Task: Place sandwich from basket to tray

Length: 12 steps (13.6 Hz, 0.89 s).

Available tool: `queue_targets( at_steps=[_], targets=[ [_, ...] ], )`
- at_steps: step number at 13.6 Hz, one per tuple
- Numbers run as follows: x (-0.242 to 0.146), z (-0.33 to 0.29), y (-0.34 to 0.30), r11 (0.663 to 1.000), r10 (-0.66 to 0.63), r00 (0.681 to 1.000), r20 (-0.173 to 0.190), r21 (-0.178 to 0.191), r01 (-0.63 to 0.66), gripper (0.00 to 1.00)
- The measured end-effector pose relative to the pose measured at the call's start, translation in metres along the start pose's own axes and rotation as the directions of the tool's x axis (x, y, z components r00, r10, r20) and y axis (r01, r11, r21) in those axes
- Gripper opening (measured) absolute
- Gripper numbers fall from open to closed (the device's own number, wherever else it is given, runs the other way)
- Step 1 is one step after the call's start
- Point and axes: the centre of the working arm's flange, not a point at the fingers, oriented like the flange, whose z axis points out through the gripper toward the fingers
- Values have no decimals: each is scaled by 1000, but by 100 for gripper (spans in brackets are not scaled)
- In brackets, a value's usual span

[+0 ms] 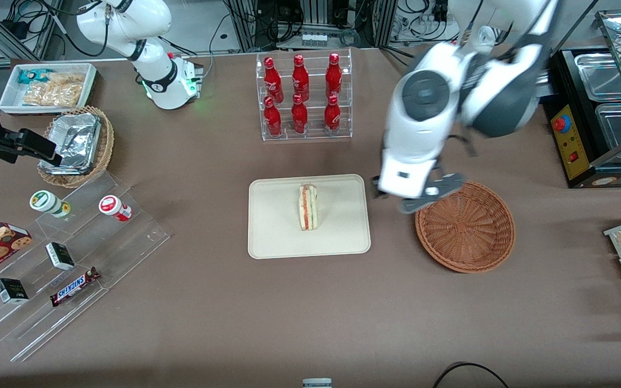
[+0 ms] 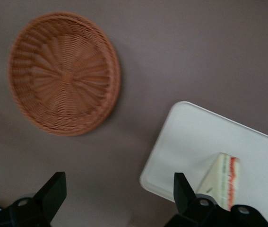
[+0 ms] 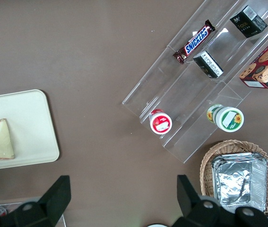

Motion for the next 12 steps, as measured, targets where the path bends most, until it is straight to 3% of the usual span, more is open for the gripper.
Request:
queue_targets(
  at_steps=[2, 4, 7, 12],
  targets=[
    [21, -14, -55, 999, 36, 999, 17, 29, -37, 100],
    [34, -25, -108, 995, 94, 995, 22, 32, -95, 100],
    [47, -45, -184, 979, 197, 979, 60, 31, -199, 100],
    [56, -62, -232, 959, 281, 956, 86, 23, -283, 100]
  ],
)
